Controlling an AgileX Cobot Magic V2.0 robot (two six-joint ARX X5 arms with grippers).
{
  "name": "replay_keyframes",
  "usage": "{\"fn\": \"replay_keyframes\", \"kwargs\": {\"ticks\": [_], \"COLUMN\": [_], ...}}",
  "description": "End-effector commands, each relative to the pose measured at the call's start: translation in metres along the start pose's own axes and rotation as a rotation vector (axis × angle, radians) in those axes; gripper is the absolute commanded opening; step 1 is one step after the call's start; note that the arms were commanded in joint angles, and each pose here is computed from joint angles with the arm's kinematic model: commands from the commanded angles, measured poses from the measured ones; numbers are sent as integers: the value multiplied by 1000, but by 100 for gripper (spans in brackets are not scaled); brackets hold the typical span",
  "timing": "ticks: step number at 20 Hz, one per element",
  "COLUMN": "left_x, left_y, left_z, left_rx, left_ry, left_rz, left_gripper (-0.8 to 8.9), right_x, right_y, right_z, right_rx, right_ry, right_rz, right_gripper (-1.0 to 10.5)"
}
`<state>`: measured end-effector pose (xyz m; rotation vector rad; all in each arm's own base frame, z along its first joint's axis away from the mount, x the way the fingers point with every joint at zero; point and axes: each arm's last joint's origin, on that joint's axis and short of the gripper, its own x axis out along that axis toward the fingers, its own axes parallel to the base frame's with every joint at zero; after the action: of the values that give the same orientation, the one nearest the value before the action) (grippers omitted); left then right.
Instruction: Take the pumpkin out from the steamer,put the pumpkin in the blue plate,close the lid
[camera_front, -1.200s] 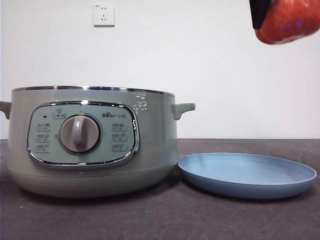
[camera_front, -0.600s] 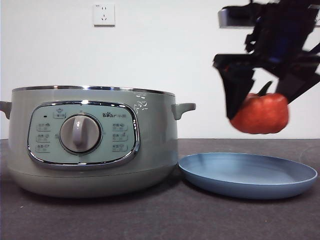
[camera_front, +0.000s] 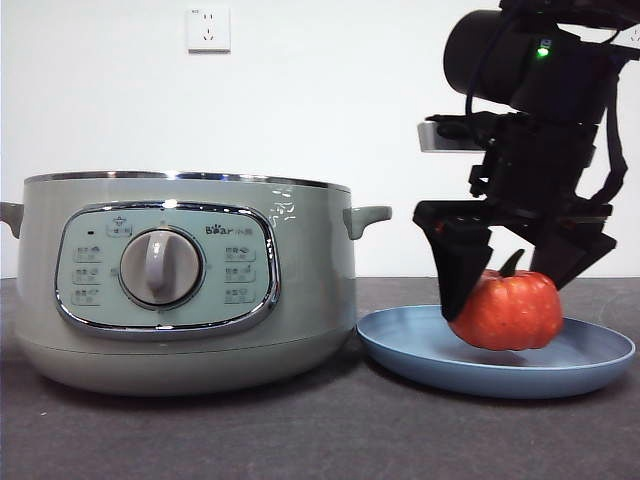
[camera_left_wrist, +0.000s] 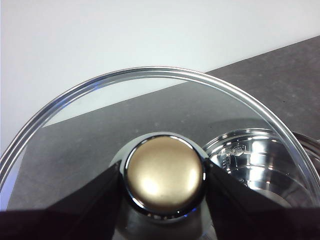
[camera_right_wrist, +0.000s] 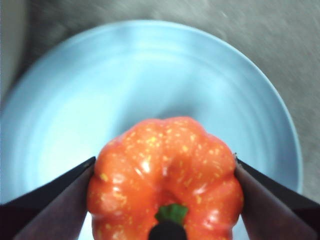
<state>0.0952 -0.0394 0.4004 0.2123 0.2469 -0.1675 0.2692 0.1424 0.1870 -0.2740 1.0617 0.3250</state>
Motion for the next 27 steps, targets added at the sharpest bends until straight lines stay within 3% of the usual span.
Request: {"fn": "replay_keyframes", "kwargs": {"ticks": [1, 3, 12, 19, 27], "left_x": [-1, 3, 63, 109, 155], "left_y": [1, -1, -29, -48, -68], "left_z": [8, 8, 6, 4, -10], "left_rx": [-36, -44, -6, -8, -25], "left_ry": [-61, -51, 101, 141, 228], "left_rz": [3, -39, -280, -385, -459], "left_gripper": [-9, -9, -9, -9, -9], "right_x": [4, 4, -5, -86, -169], "right_y": [-3, -6, -7, -14, -22], "right_z": [-4, -4, -5, -4, -27], "right_rx": [7, 22, 29, 71, 98], "right_ry": [26, 31, 37, -228, -512], "right_rz": [48, 90, 86, 101, 117], "right_gripper": [461, 511, 509, 504, 504]}}
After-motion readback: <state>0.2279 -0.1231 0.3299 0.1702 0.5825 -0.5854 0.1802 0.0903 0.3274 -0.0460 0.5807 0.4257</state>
